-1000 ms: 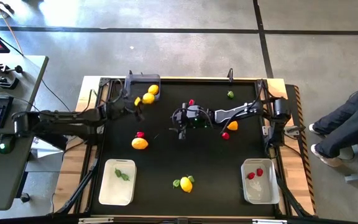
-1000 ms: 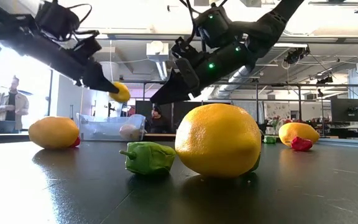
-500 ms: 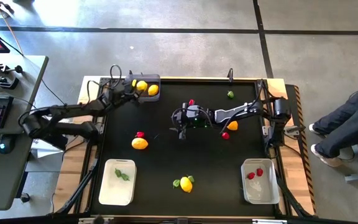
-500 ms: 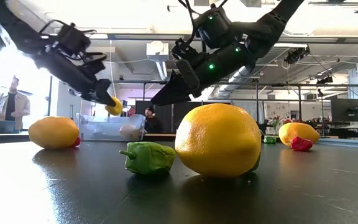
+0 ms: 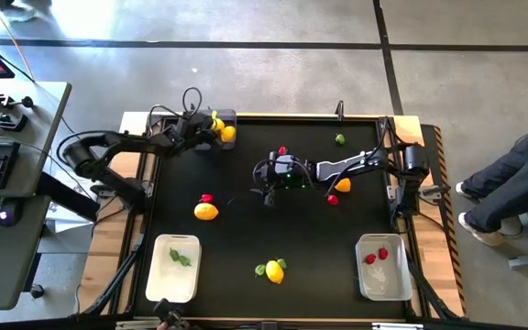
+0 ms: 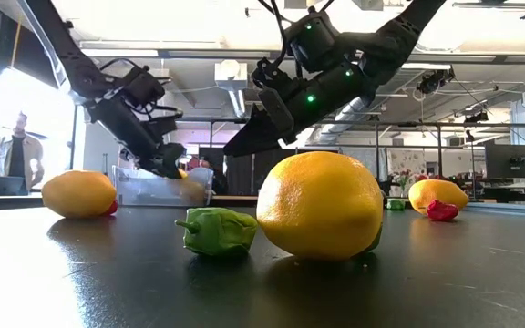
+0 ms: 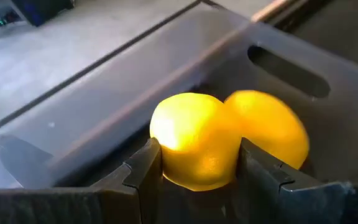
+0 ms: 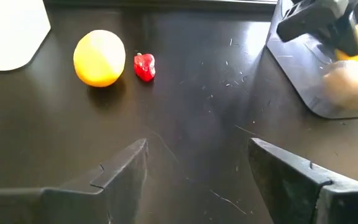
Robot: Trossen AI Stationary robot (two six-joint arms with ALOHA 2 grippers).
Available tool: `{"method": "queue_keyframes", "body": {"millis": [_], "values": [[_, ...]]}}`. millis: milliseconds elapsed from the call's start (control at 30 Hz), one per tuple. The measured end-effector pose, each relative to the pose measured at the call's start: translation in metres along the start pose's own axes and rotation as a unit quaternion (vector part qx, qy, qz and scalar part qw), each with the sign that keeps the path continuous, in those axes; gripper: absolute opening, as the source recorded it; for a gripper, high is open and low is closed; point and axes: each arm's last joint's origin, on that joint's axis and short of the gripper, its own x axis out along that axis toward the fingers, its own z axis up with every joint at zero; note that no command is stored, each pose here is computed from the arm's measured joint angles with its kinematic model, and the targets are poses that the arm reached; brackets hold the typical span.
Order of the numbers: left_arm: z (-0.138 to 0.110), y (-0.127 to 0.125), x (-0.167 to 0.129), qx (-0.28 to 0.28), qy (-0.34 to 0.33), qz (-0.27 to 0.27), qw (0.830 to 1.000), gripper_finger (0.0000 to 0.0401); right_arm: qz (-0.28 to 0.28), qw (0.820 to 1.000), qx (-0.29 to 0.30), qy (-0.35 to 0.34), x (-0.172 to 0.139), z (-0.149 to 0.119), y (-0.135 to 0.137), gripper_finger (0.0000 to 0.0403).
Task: Sort produce into baskets
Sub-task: Put the yellow lemon into the black bin, then put the red chili pepper into the gray bin
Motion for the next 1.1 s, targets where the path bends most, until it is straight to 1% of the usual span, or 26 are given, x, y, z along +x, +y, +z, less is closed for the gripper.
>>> {"method": "queue_keyframes", "body": {"millis": [133, 400, 567, 900, 1000, 1100], "values": [[-0.001, -0.001, 0.002, -0.003, 0.003, -0.001, 1.000, 0.0159, 0.000, 1.000, 0.000, 0.000, 0.000, 0.000, 0.000, 0.0268], [0.003, 0.000, -0.002, -0.006, -0.008, 0.000, 1.000, 0.0220, 0.000, 1.000, 0.000, 0.001, 0.000, 0.000, 0.000, 0.0268], [0.008, -0.002, -0.009, -0.004, -0.024, -0.006, 1.000, 0.0241, -0.001, 1.000, 0.000, 0.004, 0.000, -0.001, 0.000, 0.0268], [0.020, -0.015, -0.030, 0.023, -0.060, -0.018, 0.998, 0.0244, -0.002, 1.000, 0.000, 0.009, 0.000, -0.002, 0.000, 0.0268], [0.017, -0.019, -0.036, 0.031, -0.076, -0.025, 0.996, 0.0235, -0.033, 0.999, 0.017, 0.010, 0.000, -0.002, -0.002, 0.0268], [0.012, -0.020, -0.045, 0.030, -0.098, -0.028, 0.994, 0.0215, -0.058, 0.998, 0.025, 0.018, 0.000, -0.003, -0.003, 0.0268]]}}
